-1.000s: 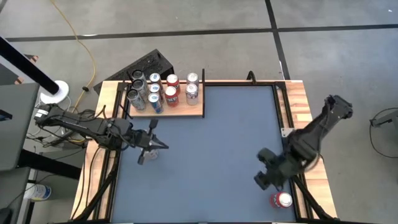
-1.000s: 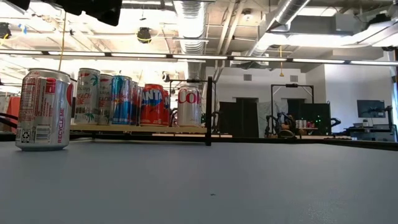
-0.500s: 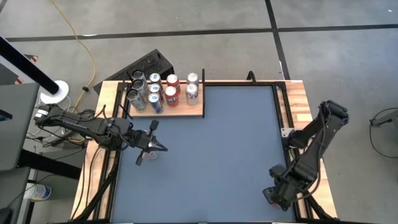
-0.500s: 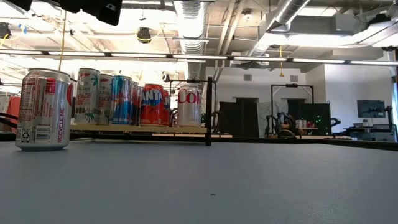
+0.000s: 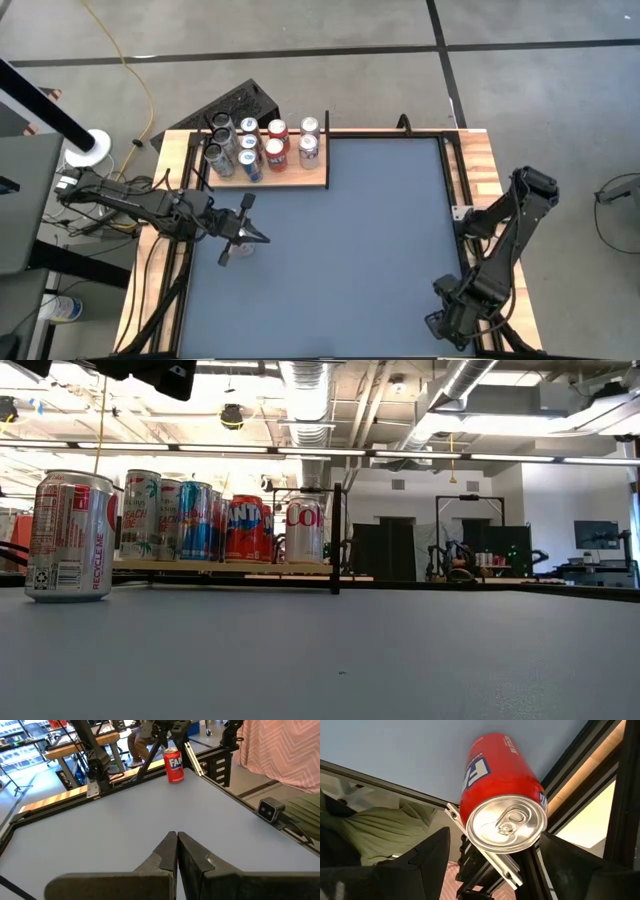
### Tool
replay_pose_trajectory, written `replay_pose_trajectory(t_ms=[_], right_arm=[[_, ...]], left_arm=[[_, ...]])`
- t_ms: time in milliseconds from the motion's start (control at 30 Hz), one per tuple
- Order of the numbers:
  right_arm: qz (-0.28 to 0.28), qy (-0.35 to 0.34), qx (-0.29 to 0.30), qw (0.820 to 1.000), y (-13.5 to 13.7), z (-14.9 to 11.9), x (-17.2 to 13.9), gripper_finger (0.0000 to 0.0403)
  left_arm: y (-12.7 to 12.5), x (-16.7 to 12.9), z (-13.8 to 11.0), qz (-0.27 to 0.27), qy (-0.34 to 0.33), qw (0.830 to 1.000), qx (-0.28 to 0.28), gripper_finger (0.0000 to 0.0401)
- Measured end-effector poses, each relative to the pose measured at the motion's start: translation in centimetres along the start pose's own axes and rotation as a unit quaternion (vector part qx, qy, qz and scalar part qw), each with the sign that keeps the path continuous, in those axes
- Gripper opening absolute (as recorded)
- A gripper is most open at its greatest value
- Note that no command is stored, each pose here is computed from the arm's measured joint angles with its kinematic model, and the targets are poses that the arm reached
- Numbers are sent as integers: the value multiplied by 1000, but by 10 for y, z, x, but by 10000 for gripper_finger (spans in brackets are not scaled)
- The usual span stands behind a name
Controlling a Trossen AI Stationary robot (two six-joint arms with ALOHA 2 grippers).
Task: Place canned beverage on shelf
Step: Put the red soda can on the shelf aligned with the other orange soda can
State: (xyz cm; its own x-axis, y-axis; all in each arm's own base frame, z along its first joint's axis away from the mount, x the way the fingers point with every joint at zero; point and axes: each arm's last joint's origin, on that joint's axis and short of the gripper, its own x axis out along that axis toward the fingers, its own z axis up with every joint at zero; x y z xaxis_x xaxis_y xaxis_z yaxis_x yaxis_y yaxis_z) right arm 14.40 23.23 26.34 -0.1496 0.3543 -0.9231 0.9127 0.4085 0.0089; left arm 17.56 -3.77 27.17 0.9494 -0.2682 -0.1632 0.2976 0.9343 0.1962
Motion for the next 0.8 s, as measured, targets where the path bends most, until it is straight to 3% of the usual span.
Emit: replay_pose_trajectory(t_ms=[500, 800], right_arm=[[-20, -4, -3, 1000, -4, 2, 0, 290], [-5, -28, -4, 1000, -3, 4, 0, 290]], left_arm=[[1, 0, 3, 4, -18, 1000, -2, 0], [-1, 0, 3, -18, -17, 1000, -7, 0]])
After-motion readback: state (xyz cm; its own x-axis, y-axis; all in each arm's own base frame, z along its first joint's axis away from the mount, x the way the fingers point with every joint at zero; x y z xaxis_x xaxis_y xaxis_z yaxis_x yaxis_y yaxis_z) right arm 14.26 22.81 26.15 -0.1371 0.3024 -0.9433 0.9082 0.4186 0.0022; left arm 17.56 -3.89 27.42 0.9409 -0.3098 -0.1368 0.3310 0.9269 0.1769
